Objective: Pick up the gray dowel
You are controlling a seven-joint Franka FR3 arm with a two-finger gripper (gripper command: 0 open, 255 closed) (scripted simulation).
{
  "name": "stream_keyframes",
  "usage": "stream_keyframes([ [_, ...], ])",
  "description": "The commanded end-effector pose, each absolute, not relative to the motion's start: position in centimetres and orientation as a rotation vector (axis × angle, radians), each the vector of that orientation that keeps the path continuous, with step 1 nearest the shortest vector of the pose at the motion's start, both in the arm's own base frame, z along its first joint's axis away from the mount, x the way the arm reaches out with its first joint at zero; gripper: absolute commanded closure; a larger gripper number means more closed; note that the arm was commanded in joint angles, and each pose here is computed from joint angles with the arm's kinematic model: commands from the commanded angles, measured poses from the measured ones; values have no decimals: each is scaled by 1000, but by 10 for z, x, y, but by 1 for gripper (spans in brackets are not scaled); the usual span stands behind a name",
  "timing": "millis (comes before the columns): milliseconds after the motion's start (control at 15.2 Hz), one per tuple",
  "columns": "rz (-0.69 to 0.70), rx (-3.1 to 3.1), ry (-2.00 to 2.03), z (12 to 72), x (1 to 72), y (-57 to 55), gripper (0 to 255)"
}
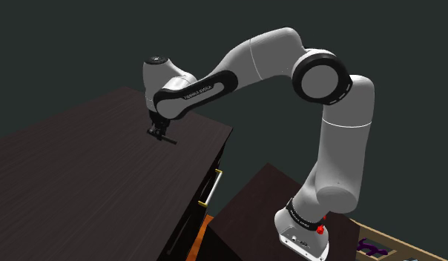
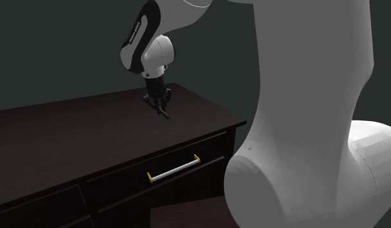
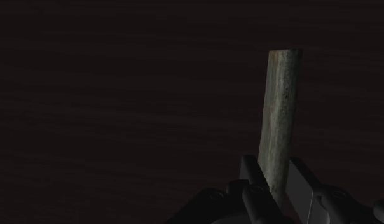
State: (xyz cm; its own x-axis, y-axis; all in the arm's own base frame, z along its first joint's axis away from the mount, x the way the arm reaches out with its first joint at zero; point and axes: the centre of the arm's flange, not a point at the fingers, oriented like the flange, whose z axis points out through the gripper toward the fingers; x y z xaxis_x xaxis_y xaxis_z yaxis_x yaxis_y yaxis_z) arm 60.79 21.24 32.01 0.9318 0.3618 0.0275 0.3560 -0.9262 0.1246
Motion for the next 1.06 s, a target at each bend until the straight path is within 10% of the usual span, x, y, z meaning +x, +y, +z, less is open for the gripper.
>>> stream_keyframes([
  [0,64,2970,546,325,609,209,255],
  [990,64,2970,546,394,609,209,255],
])
